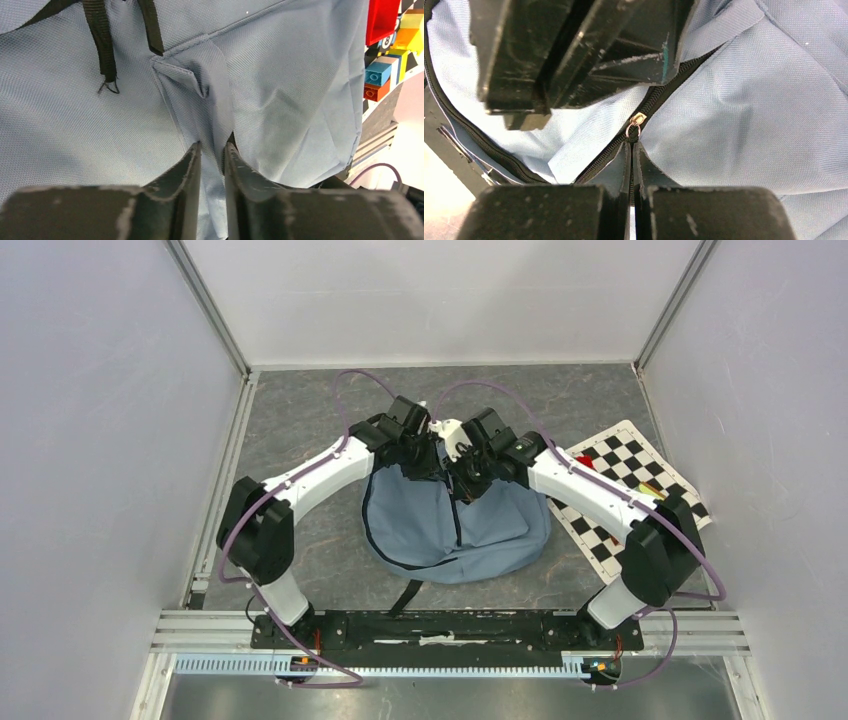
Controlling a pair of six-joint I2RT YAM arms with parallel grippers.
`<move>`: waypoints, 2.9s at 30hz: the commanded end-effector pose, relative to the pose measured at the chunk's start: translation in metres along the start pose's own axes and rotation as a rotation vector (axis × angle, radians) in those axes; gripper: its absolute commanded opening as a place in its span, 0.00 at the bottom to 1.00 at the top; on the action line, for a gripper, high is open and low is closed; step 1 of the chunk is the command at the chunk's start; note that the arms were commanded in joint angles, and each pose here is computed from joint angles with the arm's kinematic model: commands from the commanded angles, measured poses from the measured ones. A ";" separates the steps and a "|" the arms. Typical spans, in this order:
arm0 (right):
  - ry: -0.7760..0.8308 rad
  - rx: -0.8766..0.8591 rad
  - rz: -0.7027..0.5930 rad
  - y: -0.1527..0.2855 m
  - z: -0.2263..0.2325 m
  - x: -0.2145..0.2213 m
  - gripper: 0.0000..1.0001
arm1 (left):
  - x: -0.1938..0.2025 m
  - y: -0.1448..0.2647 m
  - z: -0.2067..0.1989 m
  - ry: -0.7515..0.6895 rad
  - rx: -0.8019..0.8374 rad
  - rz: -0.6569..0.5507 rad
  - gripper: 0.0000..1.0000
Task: Pack the student bag
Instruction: Zip the student bag at the center of the board, then reset both arms
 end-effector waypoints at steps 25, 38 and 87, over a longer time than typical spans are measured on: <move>-0.038 -0.163 0.187 0.038 0.074 0.084 0.00 | -0.025 0.012 -0.024 0.057 0.218 -0.121 0.02; -0.042 -0.211 0.261 0.056 0.088 0.112 0.00 | -0.058 0.006 -0.013 0.095 0.214 -0.158 0.02; -0.203 0.319 -0.160 0.057 -0.090 -0.023 0.91 | -0.157 0.087 0.071 0.158 0.092 -0.543 1.00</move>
Point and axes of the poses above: each gripper's point midway between its finger pads, its own y axis back along the fingers, its own z axis along the line the jaws close on, x = y × z, the point moved 1 cm from there along y, back along the fingers, and after that the axes turned 11 degrees about y, right-handed, at the moved point
